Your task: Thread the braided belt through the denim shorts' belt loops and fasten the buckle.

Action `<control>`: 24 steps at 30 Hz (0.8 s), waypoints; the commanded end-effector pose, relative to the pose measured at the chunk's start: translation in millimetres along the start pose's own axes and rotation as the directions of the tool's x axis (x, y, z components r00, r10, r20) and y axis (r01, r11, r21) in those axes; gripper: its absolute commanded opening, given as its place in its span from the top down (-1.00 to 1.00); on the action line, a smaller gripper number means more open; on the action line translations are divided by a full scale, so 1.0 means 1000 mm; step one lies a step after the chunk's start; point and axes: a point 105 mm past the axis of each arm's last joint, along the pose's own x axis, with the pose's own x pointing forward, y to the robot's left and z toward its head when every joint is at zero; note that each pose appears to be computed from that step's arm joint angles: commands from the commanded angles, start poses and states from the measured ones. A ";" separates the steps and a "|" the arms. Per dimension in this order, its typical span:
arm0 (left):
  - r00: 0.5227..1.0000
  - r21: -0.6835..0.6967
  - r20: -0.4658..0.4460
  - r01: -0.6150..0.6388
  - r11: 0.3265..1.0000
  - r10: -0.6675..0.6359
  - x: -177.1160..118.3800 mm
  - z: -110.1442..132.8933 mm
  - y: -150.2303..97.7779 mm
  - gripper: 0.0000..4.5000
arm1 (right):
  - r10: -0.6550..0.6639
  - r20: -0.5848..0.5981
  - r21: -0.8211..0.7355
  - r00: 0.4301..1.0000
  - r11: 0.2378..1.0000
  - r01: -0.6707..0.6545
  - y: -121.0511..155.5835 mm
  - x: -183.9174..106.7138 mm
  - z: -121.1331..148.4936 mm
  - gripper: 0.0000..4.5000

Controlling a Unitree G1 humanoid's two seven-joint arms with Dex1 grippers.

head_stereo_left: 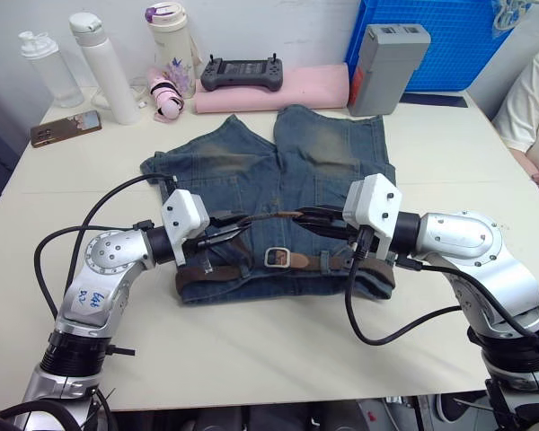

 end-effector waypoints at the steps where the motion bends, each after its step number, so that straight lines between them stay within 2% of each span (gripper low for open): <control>1: 0.999 0.022 0.045 -0.019 1.000 0.018 -0.001 0.009 0.003 0.98 | 0.001 0.029 -0.033 1.000 0.999 0.000 0.003 -0.001 0.011 1.00; 7: 0.995 0.021 0.056 -0.087 0.996 0.086 -0.001 0.013 0.014 0.98 | -0.015 0.034 -0.012 0.999 1.000 0.015 0.000 -0.002 0.011 1.00; 9: 0.992 0.031 0.070 -0.111 0.993 0.108 -0.001 0.020 0.020 1.00 | -0.029 0.041 0.023 0.999 0.999 0.028 -0.002 -0.002 0.011 0.64; 11: 0.990 0.040 0.081 -0.122 0.992 0.119 -0.002 0.025 0.024 1.00 | -0.036 0.040 0.061 0.999 0.998 0.034 -0.003 -0.002 0.010 0.37; 12: 0.989 0.039 0.084 -0.124 0.992 0.120 -0.002 0.026 0.024 1.00 | -0.041 0.037 0.078 0.998 0.996 0.038 -0.003 -0.002 0.009 0.13; 13: 0.988 0.033 0.090 -0.130 0.991 0.126 -0.003 0.028 0.025 1.00 | -0.041 0.007 0.093 0.999 0.995 0.040 -0.001 -0.002 0.002 -0.12; 17: 0.985 0.020 0.102 -0.142 0.990 0.139 -0.004 0.033 0.027 1.00 | 0.048 -0.119 0.126 0.992 0.991 -0.033 0.029 0.002 -0.031 -0.89; 21: 0.982 0.001 0.113 -0.155 0.988 0.154 -0.004 0.036 0.029 1.00 | 0.068 -0.200 0.104 0.977 0.993 -0.048 0.055 0.009 -0.061 -0.89; 24: 0.976 -0.015 0.130 -0.172 0.985 0.172 -0.005 0.042 0.032 1.00 | 0.010 -0.258 0.026 0.966 1.000 -0.004 0.059 0.014 -0.078 -0.89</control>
